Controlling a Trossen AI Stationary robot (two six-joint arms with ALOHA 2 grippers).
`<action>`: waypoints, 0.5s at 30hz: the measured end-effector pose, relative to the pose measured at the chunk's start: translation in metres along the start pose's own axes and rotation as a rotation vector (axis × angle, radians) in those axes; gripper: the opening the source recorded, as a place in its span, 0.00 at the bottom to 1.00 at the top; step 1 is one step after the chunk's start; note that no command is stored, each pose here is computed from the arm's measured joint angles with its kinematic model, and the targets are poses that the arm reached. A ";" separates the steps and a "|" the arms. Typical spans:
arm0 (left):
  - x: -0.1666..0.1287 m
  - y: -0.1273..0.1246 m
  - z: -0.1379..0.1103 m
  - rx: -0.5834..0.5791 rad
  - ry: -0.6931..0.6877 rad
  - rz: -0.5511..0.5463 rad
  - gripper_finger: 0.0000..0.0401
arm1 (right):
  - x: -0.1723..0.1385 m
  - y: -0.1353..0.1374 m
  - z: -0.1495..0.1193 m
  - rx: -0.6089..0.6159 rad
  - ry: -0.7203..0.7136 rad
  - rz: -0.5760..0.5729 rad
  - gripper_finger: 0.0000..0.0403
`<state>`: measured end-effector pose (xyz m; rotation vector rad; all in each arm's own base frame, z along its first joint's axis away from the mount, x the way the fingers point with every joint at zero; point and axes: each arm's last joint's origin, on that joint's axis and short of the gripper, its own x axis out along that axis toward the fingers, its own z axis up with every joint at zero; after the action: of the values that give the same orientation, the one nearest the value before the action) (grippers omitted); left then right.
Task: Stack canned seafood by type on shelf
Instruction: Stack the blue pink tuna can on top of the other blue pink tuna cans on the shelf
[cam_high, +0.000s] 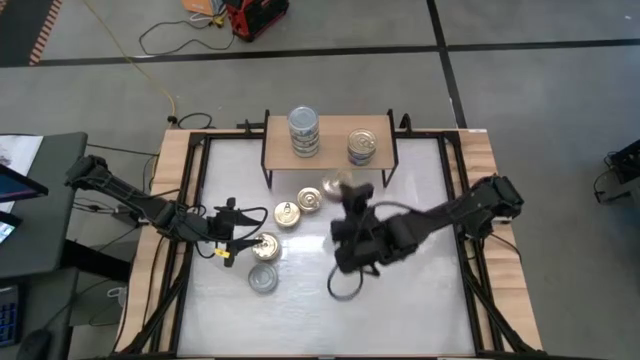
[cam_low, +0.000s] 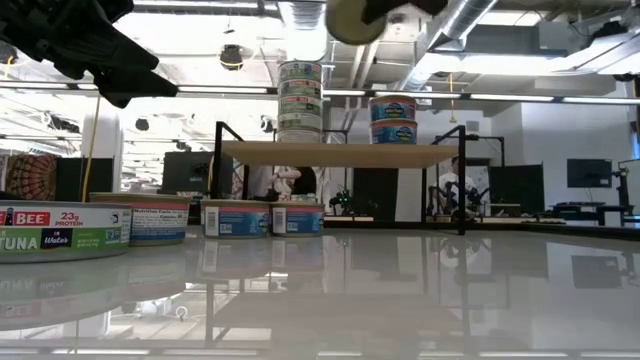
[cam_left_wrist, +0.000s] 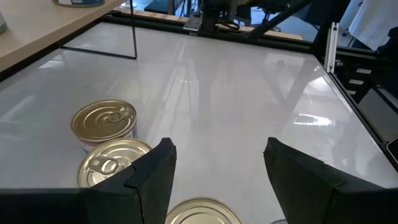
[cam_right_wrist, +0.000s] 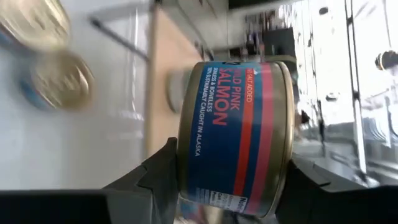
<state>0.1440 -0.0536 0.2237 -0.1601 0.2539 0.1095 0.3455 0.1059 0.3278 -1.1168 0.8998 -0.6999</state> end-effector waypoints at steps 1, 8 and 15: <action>0.000 0.000 0.000 0.000 0.000 0.000 0.58 | 0.005 -0.004 -0.005 -0.019 0.024 -0.001 0.55; 0.000 0.000 0.000 0.004 0.001 0.001 0.58 | 0.044 -0.023 -0.033 -0.123 0.193 -0.001 0.55; 0.000 0.000 0.000 0.008 0.001 0.002 0.58 | 0.077 -0.033 -0.056 -0.194 0.336 0.020 0.55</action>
<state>0.1439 -0.0535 0.2236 -0.1522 0.2557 0.1101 0.3321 0.0062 0.3301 -1.1784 1.2845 -0.8110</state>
